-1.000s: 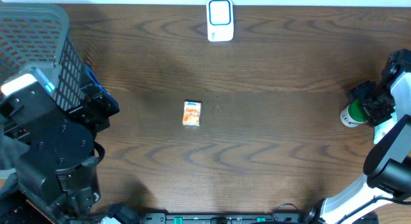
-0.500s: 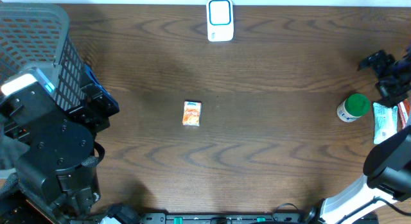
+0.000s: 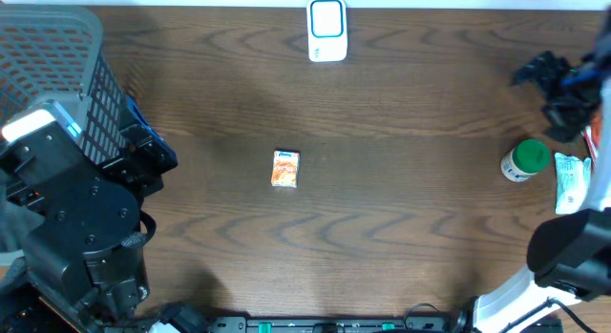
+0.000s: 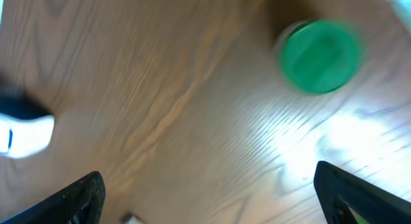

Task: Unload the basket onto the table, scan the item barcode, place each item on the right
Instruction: 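Move the right gripper over the orange Kleenex pack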

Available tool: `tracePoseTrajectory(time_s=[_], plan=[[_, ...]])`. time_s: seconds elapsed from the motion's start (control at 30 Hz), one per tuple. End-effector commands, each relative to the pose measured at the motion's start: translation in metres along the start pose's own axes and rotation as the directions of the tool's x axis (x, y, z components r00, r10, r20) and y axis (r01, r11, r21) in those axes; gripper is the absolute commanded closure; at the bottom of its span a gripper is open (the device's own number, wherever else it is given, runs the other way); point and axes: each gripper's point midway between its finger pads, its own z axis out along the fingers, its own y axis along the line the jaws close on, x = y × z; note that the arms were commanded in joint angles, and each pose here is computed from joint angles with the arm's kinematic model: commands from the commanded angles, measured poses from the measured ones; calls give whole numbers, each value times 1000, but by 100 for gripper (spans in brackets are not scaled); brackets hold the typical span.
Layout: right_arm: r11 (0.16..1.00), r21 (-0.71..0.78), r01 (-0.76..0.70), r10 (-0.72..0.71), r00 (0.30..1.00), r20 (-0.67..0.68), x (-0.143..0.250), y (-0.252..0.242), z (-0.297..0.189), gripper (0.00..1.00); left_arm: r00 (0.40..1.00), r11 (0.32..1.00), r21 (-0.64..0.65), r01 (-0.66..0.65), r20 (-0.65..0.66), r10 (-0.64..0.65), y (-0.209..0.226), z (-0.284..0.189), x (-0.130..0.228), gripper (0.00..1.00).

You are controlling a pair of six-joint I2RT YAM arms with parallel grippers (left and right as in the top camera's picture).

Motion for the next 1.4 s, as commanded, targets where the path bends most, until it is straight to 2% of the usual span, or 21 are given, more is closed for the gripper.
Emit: tracePoseTrajectory(time_s=[0.0,0.13,0.3,0.5,0.73,0.9,0.97,1.03,1.1,1.23,1.3,1.37], plan=[[996,-29,85,-86,996,-24,29,30,-1,1,1000,1000,-25,0,12,0,4,1,-2,2],[979,-27,202,-203,976,-77,71,57,5,1,1000,1000,-25,0,12,0,4,1,-2,2],[922,-72,379,-385,918,-94,130,100,13,1,1000,1000,-25,0,12,0,4,1,-2,2],[806,-167,567,-585,807,-84,210,147,37,1,1000,1000,-25,0,12,0,4,1,-2,2],[685,-227,692,-723,685,-90,289,158,81,1,1000,1000,-25,0,12,0,4,1,-2,2],[491,-278,825,-861,508,-16,339,162,108,1,1000,1000,-25,0,12,0,4,1,-2,2],[459,-269,847,-876,482,25,353,164,118,17,1000,1000,-25,0,12,0,4,1,-2,2],[426,-278,861,-887,458,60,367,166,127,25,1000,1000,-25,0,12,0,4,1,-2,2],[392,-300,869,-894,437,98,382,171,134,36,1000,1000,-25,0,12,0,4,1,-2,2],[340,-326,882,-890,414,192,401,182,143,47,1000,1000,-25,0,12,0,4,1,-2,2],[342,-300,890,-876,418,242,403,184,148,52,1000,1000,-25,0,12,0,4,1,-2,2],[398,-254,882,-849,459,261,399,182,158,61,1000,1000,-25,0,12,0,4,1,-2,2]])
